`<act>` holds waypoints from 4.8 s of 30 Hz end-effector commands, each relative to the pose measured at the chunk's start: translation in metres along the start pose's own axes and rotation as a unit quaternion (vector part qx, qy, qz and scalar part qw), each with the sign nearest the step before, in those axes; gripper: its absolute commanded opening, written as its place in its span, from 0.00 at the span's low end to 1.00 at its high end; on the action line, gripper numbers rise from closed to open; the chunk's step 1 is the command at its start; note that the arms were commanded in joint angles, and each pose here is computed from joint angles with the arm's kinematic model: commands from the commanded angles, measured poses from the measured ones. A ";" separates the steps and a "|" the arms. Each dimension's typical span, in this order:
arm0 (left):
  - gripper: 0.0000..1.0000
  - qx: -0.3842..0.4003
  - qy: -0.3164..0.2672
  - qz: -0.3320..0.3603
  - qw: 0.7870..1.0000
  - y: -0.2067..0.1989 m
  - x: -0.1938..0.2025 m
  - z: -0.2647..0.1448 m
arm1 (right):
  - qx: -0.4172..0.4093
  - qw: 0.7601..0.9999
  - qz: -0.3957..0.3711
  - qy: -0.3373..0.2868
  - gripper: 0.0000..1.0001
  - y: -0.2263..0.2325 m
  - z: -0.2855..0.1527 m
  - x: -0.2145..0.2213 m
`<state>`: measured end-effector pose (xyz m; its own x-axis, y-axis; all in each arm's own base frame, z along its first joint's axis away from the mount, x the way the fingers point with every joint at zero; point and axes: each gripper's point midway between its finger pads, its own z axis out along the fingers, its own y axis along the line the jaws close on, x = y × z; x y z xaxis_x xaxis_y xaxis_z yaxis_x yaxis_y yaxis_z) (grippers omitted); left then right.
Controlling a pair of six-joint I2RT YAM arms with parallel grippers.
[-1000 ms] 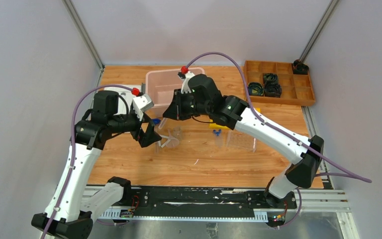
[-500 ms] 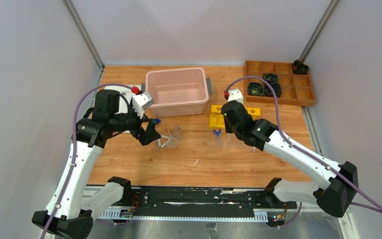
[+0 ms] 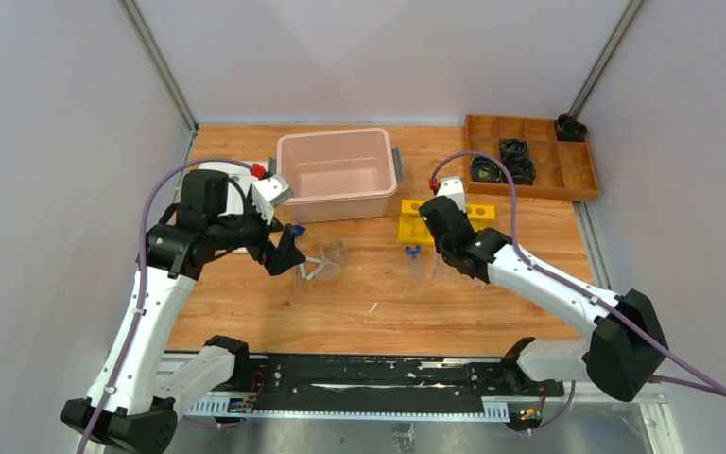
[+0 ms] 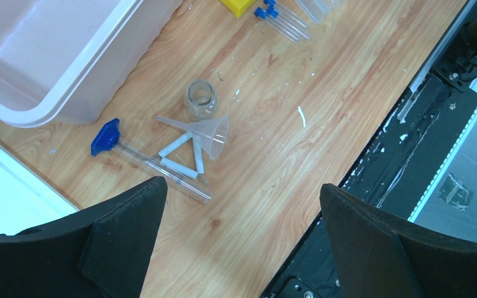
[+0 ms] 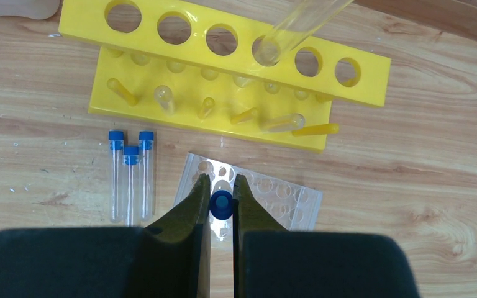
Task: Organize the chemistry lab equipment
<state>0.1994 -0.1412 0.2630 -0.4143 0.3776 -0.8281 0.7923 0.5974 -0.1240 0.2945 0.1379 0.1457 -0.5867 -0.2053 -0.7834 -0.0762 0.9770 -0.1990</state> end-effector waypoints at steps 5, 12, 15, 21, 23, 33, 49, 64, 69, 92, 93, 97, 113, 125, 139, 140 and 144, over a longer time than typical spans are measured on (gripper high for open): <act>1.00 0.002 -0.004 0.008 1.000 0.000 -0.002 0.002 | -0.007 0.999 0.022 0.021 0.00 0.006 0.014 0.013; 1.00 0.002 -0.004 0.007 1.000 0.000 -0.001 0.002 | -0.022 0.999 0.029 0.035 0.00 0.011 0.018 0.022; 1.00 0.001 -0.004 0.008 1.000 0.000 -0.002 0.002 | -0.023 0.998 0.028 0.043 0.00 0.012 0.019 0.028; 1.00 -0.002 -0.005 0.010 1.000 0.001 -0.002 0.001 | -0.029 0.998 0.027 0.058 0.00 0.017 0.023 0.037; 1.00 -0.002 -0.005 0.010 1.000 0.001 -0.002 0.000 | -0.031 0.997 0.028 0.062 0.00 0.018 0.023 0.039; 1.00 -0.002 -0.007 0.011 1.000 0.000 -0.003 0.000 | -0.031 0.996 0.026 0.076 0.00 0.020 0.027 0.046; 1.00 -0.006 -0.011 0.017 1.000 0.001 -0.008 -0.003 | -0.027 0.993 0.085 0.072 0.33 0.010 0.024 0.048; 1.00 -0.009 -0.017 0.015 1.000 0.001 -0.012 -0.005 | -0.056 0.992 0.104 0.052 0.42 0.013 -0.010 0.008; 1.00 -0.010 -0.016 0.012 1.000 0.002 -0.013 -0.005 | -0.112 0.987 0.095 0.064 0.38 0.057 -0.017 0.006; 1.00 -0.014 -0.018 0.015 1.000 0.000 -0.011 -0.007 | -0.118 0.974 0.035 0.191 0.30 0.128 0.056 0.063; 1.00 -0.014 -0.018 0.015 1.000 0.000 -0.010 -0.007 | -0.118 0.974 0.035 0.193 0.30 0.128 0.057 0.064; 1.00 -0.015 -0.017 0.016 1.000 0.001 -0.010 -0.007 | -0.121 0.972 0.037 0.198 0.26 0.133 0.059 0.065; 1.00 -0.016 -0.019 0.021 0.999 0.001 -0.010 -0.008 | -0.122 0.972 0.005 0.201 0.20 0.145 0.060 0.066; 1.00 -0.019 -0.020 0.022 0.999 0.001 -0.010 -0.009 | -0.121 0.965 0.000 0.234 0.24 0.154 0.068 0.083; 1.00 -0.032 -0.022 0.014 0.999 0.004 -0.015 -0.012 | -0.160 0.960 0.018 0.231 0.00 0.167 0.048 0.053; 1.00 -0.032 -0.022 0.014 0.999 0.004 -0.015 -0.012 | -0.169 0.960 0.025 0.223 0.00 0.169 0.043 0.043; 1.00 -0.023 -0.024 0.009 0.999 0.001 -0.015 -0.011 | -0.218 0.961 0.055 0.162 0.00 0.178 0.009 -0.010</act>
<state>0.2013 -0.1344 0.2664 -0.4108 0.3764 -0.8304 0.7682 0.6335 -0.0929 0.2940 0.2842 0.0393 -0.8791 -0.1904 -0.4370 -0.2445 0.9671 0.0706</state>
